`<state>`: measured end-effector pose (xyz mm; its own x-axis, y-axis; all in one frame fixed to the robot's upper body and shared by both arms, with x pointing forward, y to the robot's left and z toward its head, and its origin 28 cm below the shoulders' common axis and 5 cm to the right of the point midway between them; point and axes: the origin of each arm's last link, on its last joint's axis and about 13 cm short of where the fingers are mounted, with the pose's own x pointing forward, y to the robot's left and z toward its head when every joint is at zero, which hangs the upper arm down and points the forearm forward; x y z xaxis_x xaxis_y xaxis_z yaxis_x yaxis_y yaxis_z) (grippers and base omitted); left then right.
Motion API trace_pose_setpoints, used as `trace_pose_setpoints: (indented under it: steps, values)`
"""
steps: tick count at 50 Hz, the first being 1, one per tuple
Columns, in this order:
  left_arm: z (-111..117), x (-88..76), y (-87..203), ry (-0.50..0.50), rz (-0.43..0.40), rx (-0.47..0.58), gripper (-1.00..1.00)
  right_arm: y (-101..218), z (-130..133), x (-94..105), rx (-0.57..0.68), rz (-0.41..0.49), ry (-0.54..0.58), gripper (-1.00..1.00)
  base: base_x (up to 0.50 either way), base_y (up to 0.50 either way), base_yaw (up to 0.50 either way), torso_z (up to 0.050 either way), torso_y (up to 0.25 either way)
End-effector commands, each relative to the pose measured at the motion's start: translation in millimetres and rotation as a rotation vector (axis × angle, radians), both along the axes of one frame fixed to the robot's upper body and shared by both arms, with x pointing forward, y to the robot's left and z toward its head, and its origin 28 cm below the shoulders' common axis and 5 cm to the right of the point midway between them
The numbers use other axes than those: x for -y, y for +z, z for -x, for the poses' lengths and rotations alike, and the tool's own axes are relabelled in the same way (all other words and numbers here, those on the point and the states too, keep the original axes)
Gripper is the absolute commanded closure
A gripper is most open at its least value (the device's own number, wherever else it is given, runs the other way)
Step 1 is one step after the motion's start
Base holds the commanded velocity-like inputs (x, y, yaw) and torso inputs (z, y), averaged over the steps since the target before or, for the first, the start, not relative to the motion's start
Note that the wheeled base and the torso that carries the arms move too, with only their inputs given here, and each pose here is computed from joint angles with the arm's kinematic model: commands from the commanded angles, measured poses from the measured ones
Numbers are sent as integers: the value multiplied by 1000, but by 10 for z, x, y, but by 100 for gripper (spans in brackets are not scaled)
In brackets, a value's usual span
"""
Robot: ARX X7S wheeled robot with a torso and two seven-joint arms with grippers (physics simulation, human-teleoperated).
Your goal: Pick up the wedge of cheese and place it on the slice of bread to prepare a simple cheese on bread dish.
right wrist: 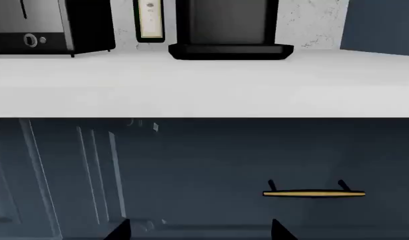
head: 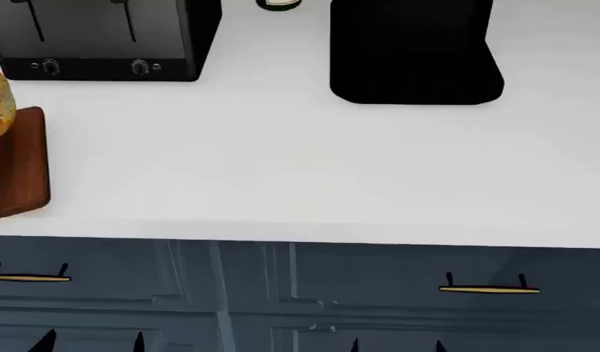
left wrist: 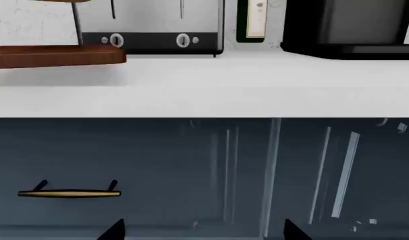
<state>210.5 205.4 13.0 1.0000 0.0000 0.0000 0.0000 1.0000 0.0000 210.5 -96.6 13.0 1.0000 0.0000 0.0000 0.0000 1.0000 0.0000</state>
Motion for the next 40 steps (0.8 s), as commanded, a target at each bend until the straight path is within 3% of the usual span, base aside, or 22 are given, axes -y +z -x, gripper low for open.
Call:
trace_pose_setpoints:
  steps: [1, 8, 20, 22, 40]
  values:
    - [5, -1, -11, 0, 0, 0, -100, 0, 0, 12, 0, 0, -7, -100, 0, 0, 0, 0, 0]
    - [7, 13, 11, -10, 1, 3, -100, -33, -6, -44, -4, 48, 42, -100, 0, 0, 0, 0, 0]
    - [12, 1, -14, -15, -19, -21, -100, -21, -4, -30, 5, 40, 19, -100, 0, 0, 0, 0, 0]
    - [36, 3, 7, -50, 12, 0, -100, -20, -3, -29, 6, 42, 18, -100, 0, 0, 0, 0, 0]
    - [55, 8, 23, -70, 16, 2, -100, -3, 11, -25, 16, 47, 10, -100, 0, 0, 0, 49, 0]
